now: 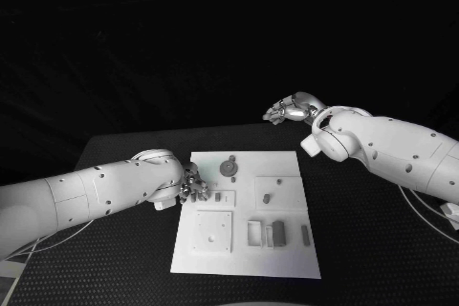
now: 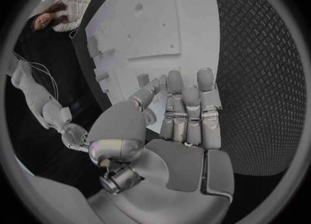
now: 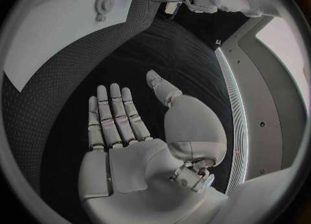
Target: Assemble the parts on the task board
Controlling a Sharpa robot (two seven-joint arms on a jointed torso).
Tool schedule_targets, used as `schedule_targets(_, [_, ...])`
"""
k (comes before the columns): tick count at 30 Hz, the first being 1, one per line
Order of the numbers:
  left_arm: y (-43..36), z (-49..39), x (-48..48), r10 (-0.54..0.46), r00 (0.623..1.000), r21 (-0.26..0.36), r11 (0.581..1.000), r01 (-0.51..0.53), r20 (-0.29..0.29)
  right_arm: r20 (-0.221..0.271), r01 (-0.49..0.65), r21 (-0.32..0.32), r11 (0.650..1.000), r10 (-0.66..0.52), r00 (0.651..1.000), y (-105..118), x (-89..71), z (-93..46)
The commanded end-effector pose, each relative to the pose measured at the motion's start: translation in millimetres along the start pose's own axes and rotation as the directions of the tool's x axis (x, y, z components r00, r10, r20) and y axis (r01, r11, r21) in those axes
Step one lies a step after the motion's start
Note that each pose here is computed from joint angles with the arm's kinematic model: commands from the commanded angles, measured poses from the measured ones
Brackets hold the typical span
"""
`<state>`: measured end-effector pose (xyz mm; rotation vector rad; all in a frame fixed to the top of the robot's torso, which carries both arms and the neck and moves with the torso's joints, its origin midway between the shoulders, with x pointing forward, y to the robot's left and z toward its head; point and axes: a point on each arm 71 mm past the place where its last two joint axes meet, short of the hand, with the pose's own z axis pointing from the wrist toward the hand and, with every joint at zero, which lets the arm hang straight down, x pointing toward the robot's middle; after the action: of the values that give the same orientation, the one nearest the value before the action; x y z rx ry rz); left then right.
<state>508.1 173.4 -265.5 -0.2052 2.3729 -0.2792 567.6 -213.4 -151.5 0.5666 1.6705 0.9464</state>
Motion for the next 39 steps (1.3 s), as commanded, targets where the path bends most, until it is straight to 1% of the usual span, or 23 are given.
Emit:
schedule_targets(1, [-1.4, 0.2, 1.7, 0.017, 1.000, 0.013, 1.000, -0.017, -0.013, -0.010, 0.005, -0.007, 1.000, -0.005, 1.000, 0.4, 0.6, -0.1])
schedule_targets(7, [-2.0, 0.2, 2.9, 0.026, 0.999, 0.015, 1.000, -0.025, -0.027, -0.009, 0.005, -0.007, 1.000, -0.005, 1.000, 0.3, 0.4, -0.1])
schedule_targets(17, [-1.7, 0.4, 3.0, 0.022, 0.999, 0.011, 1.000, -0.022, -0.031, -0.010, 0.005, -0.007, 1.000, -0.005, 1.000, 0.3, 0.5, -0.2])
schedule_targets(25, [-1.0, 0.9, 1.8, -0.006, 1.000, 0.009, 1.000, 0.006, -0.023, -0.009, 0.005, -0.006, 1.000, -0.005, 1.000, 0.1, 0.3, -0.3])
schedule_targets(39, [-0.8, 1.2, 0.6, -0.017, 1.000, 0.010, 1.000, 0.018, -0.012, -0.007, 0.005, -0.005, 1.000, -0.005, 1.000, -0.3, 0.2, -0.3])
